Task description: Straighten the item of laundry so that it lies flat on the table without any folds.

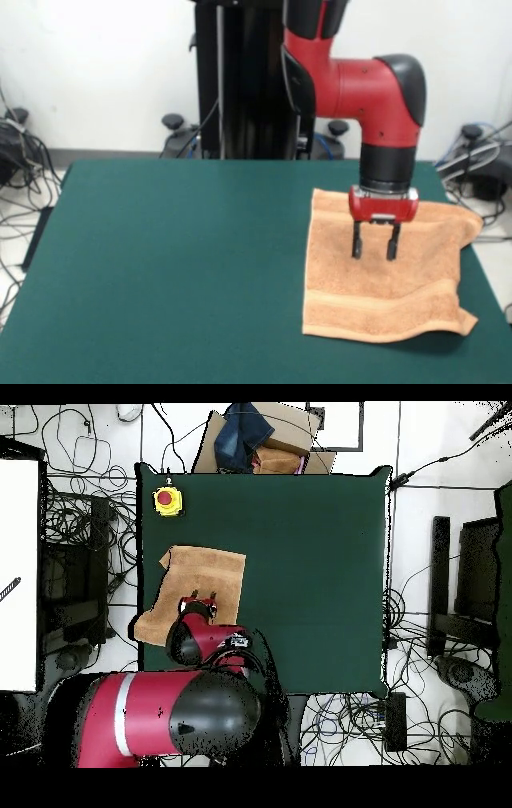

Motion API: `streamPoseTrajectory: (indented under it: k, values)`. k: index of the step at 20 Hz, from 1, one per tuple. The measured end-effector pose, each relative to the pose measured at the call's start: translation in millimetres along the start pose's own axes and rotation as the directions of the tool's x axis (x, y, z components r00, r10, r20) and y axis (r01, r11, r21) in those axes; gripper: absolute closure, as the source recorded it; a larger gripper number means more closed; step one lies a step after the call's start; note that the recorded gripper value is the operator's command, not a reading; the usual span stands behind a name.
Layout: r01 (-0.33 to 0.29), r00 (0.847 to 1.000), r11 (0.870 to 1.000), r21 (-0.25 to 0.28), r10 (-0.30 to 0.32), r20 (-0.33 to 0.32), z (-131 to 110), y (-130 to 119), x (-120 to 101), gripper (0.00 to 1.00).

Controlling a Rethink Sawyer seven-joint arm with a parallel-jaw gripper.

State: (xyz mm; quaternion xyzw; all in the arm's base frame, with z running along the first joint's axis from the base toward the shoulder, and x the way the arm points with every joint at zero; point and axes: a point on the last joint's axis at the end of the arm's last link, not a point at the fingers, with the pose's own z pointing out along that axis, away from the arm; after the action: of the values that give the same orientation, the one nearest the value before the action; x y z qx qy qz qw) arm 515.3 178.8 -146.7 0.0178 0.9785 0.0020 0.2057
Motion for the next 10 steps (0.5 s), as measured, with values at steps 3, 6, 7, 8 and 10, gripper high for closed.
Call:
streamPoseTrajectory:
  k: [3, 6, 7, 8, 10]
  values:
    - [0.02, 1.0, 1.0, 0.02, -0.02, 0.003, 5, 2, 4, 0.0]
    - [0.04, 0.999, 0.999, 0.036, -0.04, 0.002, 8, 9, 10, 0.0]
    - [0.062, 0.998, 0.997, 0.039, -0.062, -0.002, 10, 15, 18, 0.0]
    - [0.067, 0.998, 0.997, 0.04, -0.067, -0.002, 10, 16, 19, 0.0]
    - [0.076, 0.997, 0.996, 0.044, -0.076, -0.005, 10, 14, 22, 0.0]
